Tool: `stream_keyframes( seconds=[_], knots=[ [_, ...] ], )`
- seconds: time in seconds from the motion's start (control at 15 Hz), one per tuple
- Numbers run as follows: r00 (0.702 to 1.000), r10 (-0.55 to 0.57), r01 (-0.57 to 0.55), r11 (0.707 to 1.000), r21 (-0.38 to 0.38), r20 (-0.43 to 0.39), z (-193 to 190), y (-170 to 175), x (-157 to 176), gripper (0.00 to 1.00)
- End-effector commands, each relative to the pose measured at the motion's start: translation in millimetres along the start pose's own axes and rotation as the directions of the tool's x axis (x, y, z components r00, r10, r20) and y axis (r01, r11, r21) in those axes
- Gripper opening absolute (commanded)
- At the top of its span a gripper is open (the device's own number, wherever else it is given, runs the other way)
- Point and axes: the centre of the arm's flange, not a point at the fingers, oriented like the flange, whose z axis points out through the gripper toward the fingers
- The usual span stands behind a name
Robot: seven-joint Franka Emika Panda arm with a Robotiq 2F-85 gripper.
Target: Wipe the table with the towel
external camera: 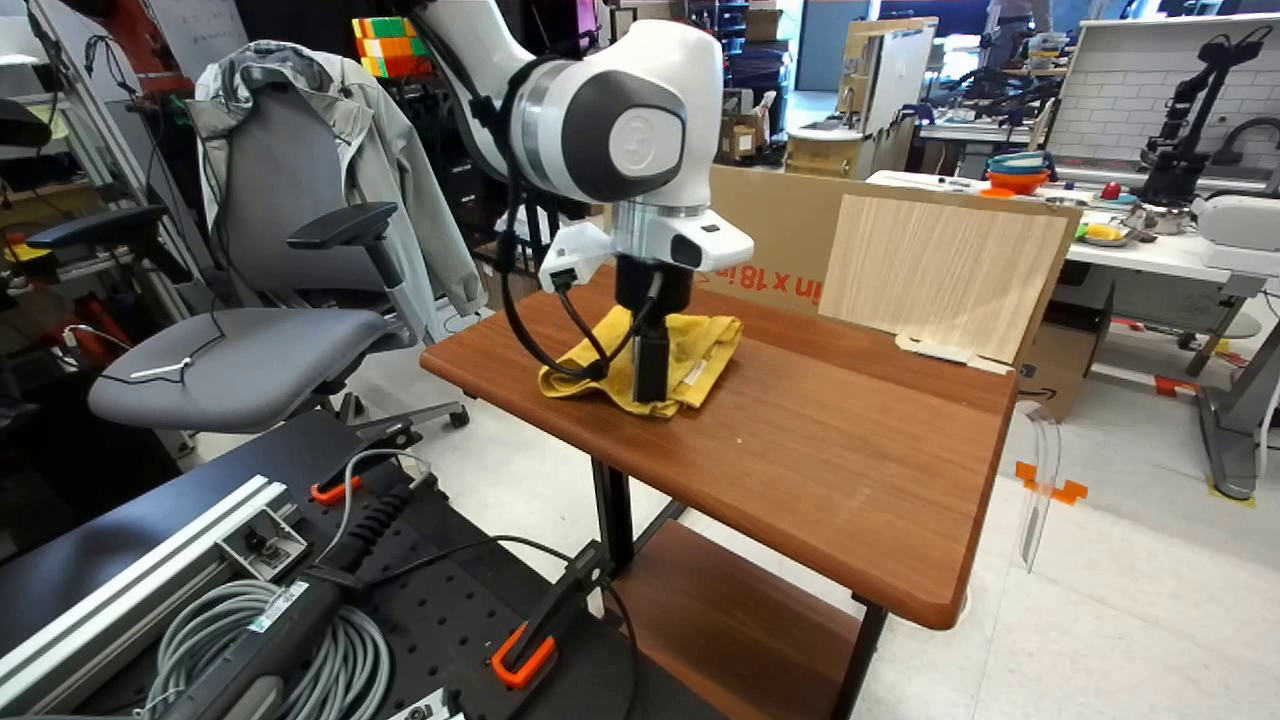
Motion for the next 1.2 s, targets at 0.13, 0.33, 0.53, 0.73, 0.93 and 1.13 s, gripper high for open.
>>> stream_keyframes(
  seconds=[0.13, 0.33, 0.53, 0.73, 0.93, 1.13],
  knots=[
    [0.979, 0.204, -0.204, 0.979, 0.029, -0.002, 6, 88, 102, 1.0],
    [0.943, 0.328, -0.33, 0.943, 0.036, 0.051, 23, 156, 139, 1.0],
    [0.897, 0.431, -0.437, 0.897, 0.061, 0.095, 28, 200, 165, 1.0],
    [0.869, 0.483, -0.492, 0.866, 0.088, 0.11, 24, 209, 182, 1.0],
    [0.844, 0.526, -0.536, 0.837, 0.114, 0.106, 14, 187, 211, 1.0],
    [0.81, 0.573, -0.585, 0.804, 0.109, 0.123, 0, 144, 237, 1.0]
  ],
)
